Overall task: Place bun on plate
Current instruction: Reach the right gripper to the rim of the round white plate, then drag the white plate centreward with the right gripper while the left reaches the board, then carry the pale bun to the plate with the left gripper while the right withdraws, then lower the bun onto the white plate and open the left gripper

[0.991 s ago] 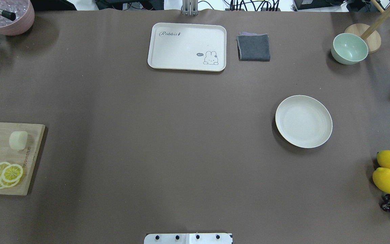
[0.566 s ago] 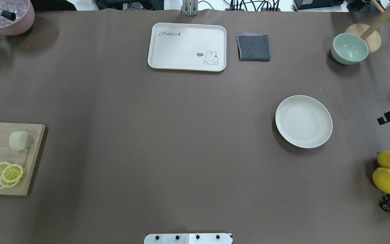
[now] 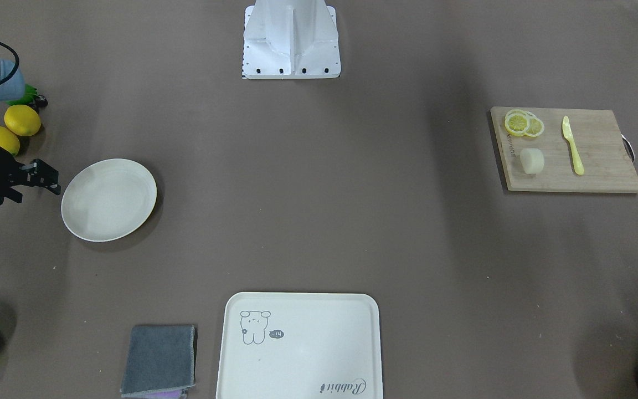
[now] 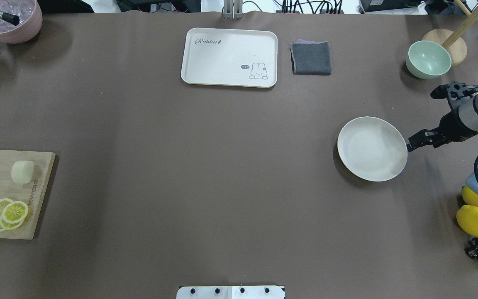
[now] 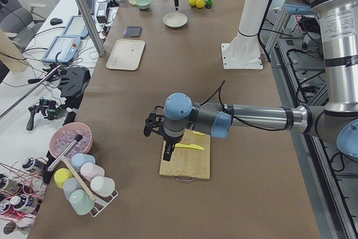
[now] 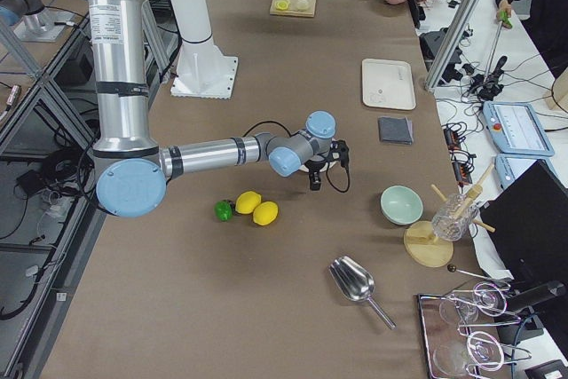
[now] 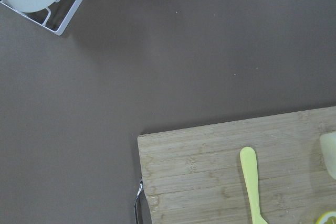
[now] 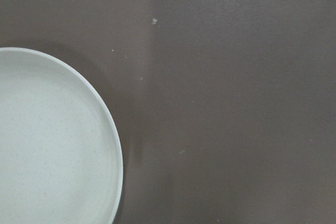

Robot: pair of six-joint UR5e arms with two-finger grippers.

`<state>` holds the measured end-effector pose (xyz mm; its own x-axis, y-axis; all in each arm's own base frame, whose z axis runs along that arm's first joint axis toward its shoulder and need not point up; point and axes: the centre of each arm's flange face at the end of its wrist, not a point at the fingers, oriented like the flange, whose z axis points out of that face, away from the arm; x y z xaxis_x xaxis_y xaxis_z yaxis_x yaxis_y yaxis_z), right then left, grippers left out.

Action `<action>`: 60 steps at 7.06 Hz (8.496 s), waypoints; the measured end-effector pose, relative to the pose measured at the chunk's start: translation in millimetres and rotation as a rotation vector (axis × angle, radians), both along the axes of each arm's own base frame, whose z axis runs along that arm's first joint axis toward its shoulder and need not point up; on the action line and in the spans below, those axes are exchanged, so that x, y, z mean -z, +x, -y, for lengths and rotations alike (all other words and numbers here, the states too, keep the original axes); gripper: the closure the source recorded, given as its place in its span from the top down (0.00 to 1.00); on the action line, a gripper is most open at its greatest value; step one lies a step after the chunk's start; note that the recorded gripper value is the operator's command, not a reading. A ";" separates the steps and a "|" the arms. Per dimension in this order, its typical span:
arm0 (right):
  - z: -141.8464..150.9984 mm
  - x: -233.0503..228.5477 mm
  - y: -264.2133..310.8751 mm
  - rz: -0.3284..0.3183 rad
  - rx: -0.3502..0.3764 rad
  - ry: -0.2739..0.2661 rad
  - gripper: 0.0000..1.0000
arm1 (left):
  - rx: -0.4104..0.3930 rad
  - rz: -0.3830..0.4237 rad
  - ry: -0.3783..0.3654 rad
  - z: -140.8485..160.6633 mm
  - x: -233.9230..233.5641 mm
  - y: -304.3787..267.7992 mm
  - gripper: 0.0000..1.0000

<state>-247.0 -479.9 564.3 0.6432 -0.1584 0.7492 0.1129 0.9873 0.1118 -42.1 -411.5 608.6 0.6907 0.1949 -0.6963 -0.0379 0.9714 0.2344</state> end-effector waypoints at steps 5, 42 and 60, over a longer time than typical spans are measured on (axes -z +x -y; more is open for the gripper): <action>3.4 -5.1 -38.4 0.043 -0.015 -0.021 0.00 | 0.000 0.000 0.002 0.0 0.7 0.0 0.98; 33.1 214.6 -68.4 0.442 -0.221 -0.307 0.99 | 0.187 -0.150 -0.262 53.1 201.7 326.4 0.21; 13.9 -34.0 184.4 0.015 -0.128 0.031 0.99 | 0.272 -0.143 -0.251 -0.6 453.0 646.8 0.98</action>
<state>-62.6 -493.9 598.3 0.6481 -0.0988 0.7552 -0.0157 0.9896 0.1429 604.7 -410.9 155.6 0.5863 -0.1709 -0.7919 0.2450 0.9691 -0.0278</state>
